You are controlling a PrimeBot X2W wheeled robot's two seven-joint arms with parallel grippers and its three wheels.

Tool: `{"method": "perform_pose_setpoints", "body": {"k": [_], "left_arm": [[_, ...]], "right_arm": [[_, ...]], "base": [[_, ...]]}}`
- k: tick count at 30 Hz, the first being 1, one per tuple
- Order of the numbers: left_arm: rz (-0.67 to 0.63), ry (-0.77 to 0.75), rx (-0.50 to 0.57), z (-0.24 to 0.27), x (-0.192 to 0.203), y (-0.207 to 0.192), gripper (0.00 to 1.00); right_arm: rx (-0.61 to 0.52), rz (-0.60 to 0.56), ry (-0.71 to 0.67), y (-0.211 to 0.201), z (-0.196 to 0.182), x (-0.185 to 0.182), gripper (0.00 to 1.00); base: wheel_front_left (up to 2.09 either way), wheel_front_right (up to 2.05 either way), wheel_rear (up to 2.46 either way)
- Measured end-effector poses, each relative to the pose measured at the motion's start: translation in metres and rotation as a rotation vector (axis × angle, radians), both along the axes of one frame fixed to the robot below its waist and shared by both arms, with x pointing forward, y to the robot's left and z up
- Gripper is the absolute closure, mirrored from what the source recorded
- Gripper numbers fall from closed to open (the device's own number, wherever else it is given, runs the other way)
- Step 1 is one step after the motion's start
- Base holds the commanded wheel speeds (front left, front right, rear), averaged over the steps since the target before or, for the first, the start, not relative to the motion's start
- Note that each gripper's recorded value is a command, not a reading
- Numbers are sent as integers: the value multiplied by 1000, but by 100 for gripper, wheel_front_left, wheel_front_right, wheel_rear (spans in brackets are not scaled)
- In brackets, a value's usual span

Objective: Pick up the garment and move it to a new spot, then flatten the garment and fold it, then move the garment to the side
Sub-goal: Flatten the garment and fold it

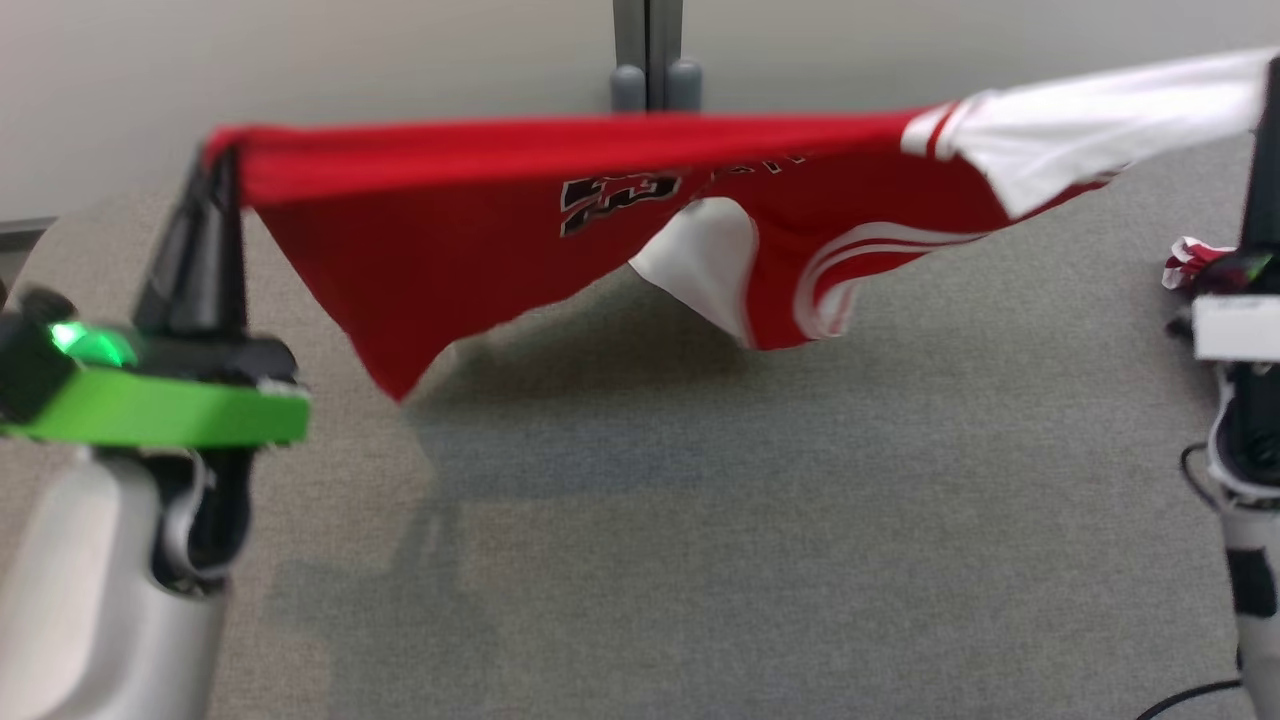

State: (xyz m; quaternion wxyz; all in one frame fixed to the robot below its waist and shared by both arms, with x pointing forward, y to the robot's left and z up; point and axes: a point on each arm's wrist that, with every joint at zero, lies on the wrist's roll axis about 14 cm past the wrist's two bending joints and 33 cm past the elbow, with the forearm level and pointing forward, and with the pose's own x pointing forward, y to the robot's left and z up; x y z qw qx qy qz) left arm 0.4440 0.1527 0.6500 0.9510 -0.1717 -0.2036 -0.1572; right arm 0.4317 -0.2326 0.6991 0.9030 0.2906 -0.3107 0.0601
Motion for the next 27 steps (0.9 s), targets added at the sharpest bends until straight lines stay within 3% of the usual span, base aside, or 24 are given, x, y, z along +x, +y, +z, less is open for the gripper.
{"method": "perform_pose_setpoints", "body": {"k": [4,9,18,24,27], "left_arm": [[-32,-167,59,86,6,2,100],[-37,-179,106,128,30,1,100],[-22,75,113,72,114,-2,100],[78,-47,41,88,165,12,100],[94,-66,-4,76,183,13,100]], "right_arm": [[-18,14,-186,-10,81,-11,100],[-106,11,-230,-8,134,3,100],[-200,-66,-60,-2,118,92,100],[-220,-181,-170,-4,143,131,100],[-214,-203,-153,-8,128,149,100]], "base": [[0,0,0],[0,0,0],[0,0,0],[0,0,0],[0,0,0]]}}
